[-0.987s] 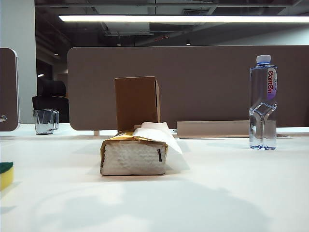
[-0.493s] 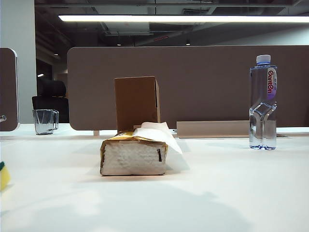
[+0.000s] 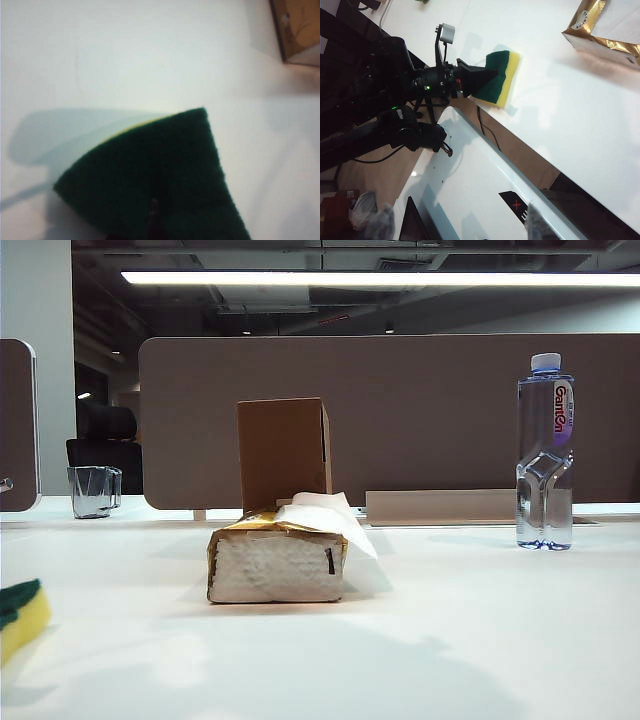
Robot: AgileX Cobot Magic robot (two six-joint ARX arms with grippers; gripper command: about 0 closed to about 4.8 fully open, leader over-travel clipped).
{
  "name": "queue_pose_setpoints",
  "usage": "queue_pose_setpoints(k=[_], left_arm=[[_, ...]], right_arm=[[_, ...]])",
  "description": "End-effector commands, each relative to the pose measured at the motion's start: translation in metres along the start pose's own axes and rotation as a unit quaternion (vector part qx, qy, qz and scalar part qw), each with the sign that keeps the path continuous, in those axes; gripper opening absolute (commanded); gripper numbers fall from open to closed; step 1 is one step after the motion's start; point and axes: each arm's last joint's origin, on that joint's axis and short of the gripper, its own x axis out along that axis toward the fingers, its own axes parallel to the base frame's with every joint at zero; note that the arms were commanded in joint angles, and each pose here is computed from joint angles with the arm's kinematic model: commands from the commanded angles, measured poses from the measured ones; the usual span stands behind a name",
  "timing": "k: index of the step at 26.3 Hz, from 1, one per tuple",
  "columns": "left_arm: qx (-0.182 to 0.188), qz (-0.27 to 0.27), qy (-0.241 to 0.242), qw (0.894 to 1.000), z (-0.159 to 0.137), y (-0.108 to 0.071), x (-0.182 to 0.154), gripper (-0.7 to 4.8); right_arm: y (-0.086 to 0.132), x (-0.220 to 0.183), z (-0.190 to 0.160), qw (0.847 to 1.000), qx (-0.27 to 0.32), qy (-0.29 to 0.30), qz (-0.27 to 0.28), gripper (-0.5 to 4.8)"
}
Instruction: Move the sponge from left to right to wipe the table, avoiding obstacles on the table, and finally reaching the bottle of mineral water.
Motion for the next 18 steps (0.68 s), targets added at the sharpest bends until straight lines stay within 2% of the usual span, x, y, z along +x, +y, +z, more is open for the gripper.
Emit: queue_pose_setpoints(k=[1,12,18], left_arm=[[0.001,0.003,0.021,1.000,-0.008,-0.006,0.004,-0.05],[-0.016,-0.022,0.045,0.999,-0.010,-0.019,0.018,-0.05],[-0.006,-0.041,0.066,0.997,-0.013,-0.028,0.033,-0.05]], right_arm=[[0.002,-0.002,0.001,1.000,-0.008,-0.004,0.003,3.37],[0.005,-0.005,-0.002,1.000,-0.014,-0.009,0.007,3.37],[0.007,-0.007,-0.004,1.000,-0.016,-0.012,0.007,3.37]])
